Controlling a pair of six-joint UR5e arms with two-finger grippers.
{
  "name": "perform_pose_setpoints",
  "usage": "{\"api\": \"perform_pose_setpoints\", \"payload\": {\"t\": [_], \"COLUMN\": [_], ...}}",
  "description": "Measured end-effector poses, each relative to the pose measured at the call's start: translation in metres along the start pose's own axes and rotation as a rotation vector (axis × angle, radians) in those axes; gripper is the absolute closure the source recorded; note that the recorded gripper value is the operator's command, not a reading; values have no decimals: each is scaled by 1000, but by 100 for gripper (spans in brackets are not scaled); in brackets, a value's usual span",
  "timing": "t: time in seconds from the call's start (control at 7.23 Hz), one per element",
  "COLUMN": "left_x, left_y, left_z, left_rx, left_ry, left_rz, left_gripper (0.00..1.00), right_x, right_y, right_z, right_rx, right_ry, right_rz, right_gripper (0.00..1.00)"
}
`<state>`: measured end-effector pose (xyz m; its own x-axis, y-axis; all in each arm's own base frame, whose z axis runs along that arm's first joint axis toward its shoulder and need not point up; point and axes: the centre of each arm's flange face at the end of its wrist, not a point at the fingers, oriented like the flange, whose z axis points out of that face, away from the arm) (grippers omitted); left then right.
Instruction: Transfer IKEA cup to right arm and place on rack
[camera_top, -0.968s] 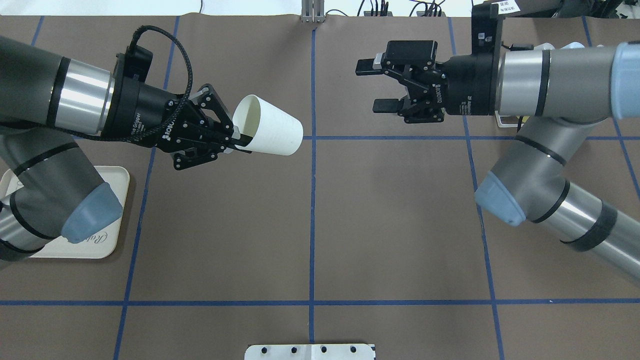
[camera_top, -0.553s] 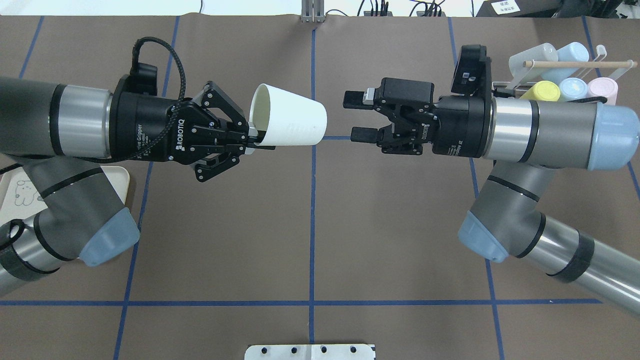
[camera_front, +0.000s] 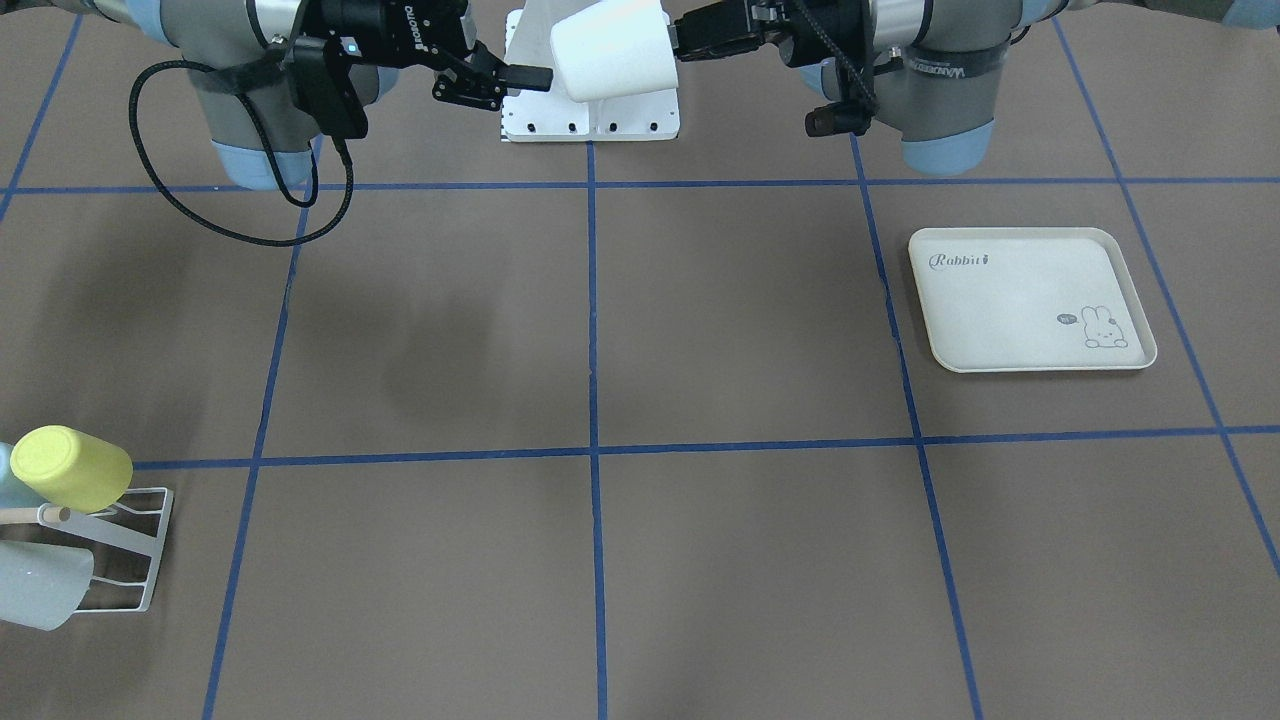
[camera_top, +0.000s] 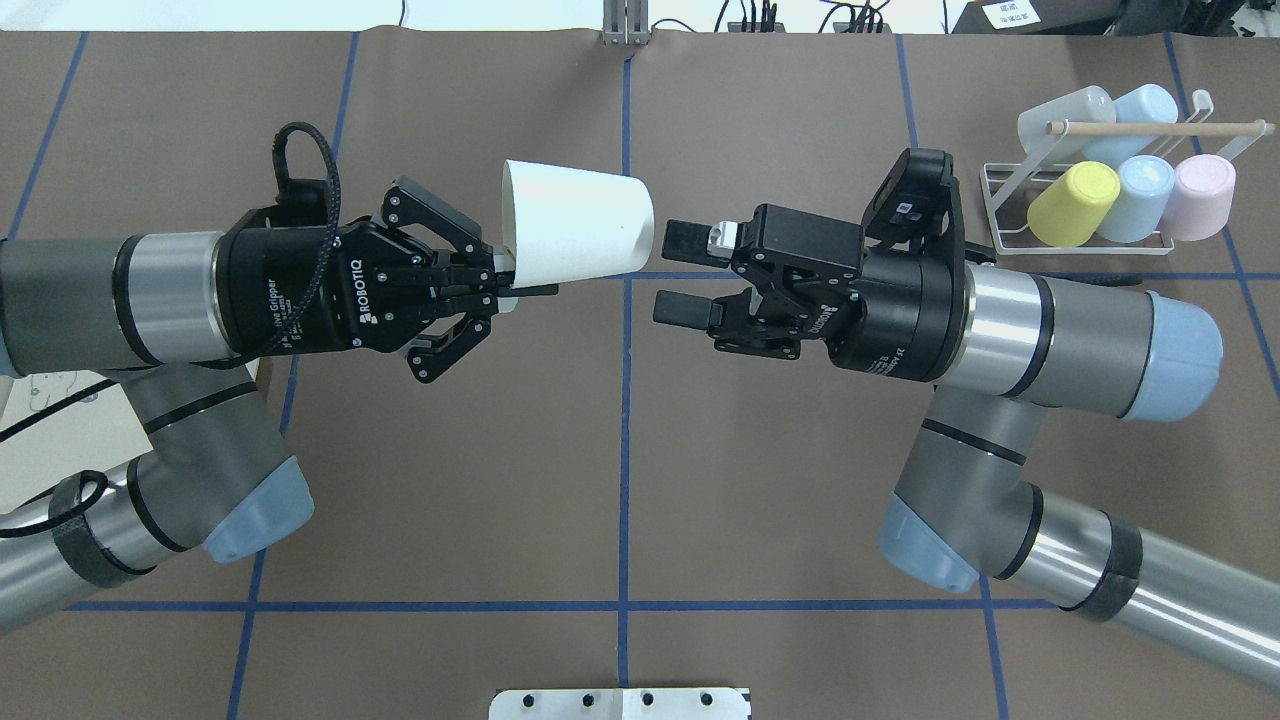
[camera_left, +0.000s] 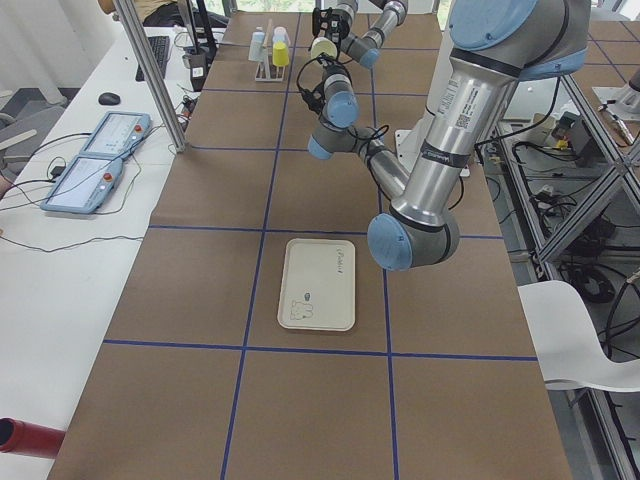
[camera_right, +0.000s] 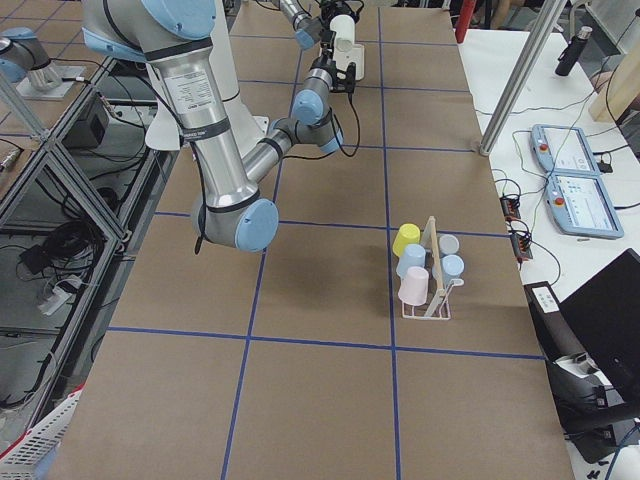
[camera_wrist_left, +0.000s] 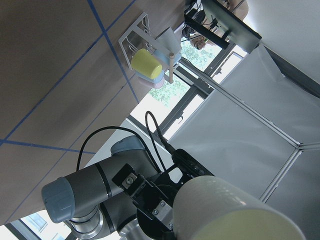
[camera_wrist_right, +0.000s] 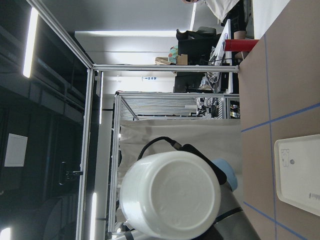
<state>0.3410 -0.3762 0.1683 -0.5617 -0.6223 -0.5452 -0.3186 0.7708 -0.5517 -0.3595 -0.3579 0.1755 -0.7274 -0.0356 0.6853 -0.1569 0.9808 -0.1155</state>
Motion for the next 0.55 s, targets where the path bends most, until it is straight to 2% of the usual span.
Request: {"api": "perform_pose_setpoints", "payload": {"t": [0.28,0.55], "left_x": [-10,-20], "left_y": [7,12], "left_z": [2,3], "left_rx": [-51,-97], "left_ry": [6,8], "left_rz": [-55,-105], "left_gripper": [100,100], "right_x": [1,1], "right_y": [9,12], "right_z": [7,9], "right_rx": [6,4], "right_ry": [-36,-42], "right_rz": [17,22], "right_gripper": [2,2]}}
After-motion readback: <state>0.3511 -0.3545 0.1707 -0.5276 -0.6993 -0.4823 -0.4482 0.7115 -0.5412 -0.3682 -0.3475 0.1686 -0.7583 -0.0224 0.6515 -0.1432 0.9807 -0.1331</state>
